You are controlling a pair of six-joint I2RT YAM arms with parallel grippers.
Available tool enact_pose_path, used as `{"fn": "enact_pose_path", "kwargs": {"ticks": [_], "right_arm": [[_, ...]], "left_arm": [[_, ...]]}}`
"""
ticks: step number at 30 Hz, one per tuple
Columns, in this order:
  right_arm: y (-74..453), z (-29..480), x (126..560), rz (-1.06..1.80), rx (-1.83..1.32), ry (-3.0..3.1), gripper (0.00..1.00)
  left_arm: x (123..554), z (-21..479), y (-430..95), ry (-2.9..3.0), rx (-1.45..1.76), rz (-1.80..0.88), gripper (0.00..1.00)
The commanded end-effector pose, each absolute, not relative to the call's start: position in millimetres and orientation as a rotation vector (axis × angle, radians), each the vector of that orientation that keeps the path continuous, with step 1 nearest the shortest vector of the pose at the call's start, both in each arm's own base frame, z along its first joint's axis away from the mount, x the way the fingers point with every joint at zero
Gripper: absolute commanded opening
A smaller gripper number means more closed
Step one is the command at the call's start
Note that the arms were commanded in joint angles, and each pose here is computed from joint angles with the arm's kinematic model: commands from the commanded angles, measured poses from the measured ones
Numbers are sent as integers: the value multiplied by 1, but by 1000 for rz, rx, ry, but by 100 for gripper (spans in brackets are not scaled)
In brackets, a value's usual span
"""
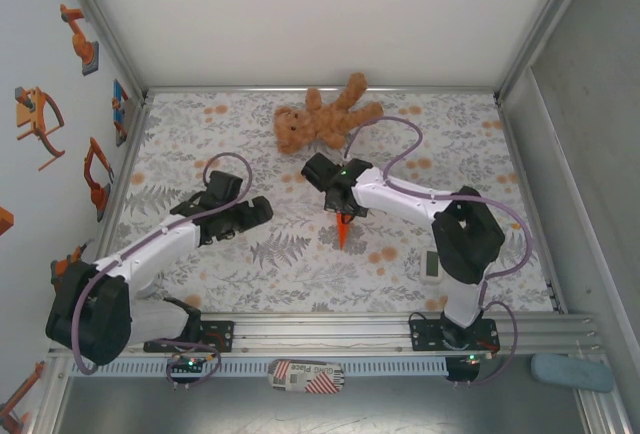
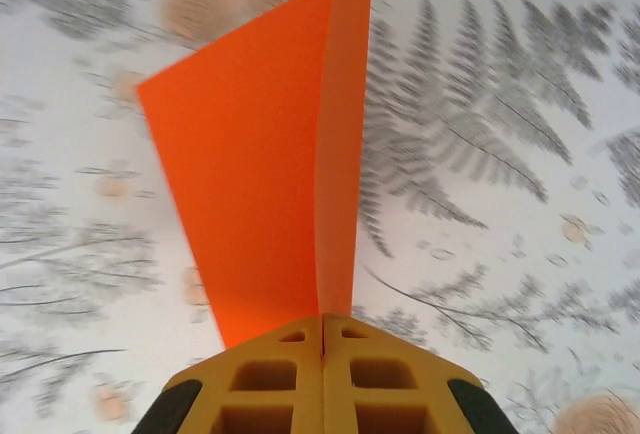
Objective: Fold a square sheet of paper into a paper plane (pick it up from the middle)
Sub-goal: Turn over a paper plane at the center of the table.
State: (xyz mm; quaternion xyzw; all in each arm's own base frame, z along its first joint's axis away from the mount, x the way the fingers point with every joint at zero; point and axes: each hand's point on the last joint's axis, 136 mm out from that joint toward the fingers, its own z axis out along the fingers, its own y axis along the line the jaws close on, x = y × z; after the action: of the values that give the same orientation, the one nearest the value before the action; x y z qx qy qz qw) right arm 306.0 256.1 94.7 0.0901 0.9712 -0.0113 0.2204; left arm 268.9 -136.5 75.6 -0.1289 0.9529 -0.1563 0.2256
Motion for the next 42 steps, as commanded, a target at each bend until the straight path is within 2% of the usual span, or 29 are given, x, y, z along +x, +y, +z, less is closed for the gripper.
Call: {"fn": "enact_pose_path", "kwargs": {"ticks": [1,8,16,18,25,42], "right_arm": [[297,136,323,227,25,2606,0],[369,144,325,772,-188,2527,0],[389,111,324,1116,-172,2493,0],[386,102,324,1147,-149,2493,0],[365,75,322,1219,-53,2495,0],[335,40,320,1186,51,2540,1]], "left_arm": [[264,80,-126,2619,-400,-460,96],[265,90,-105,2544,-559,-508,96],[270,101,-124,2511,-540,-677,99],[273,102,-132,2503,-535,-735,99],[279,95,-156,2519,-522,-856,89],[291,74,-223,2628,-366,-948,68]]}}
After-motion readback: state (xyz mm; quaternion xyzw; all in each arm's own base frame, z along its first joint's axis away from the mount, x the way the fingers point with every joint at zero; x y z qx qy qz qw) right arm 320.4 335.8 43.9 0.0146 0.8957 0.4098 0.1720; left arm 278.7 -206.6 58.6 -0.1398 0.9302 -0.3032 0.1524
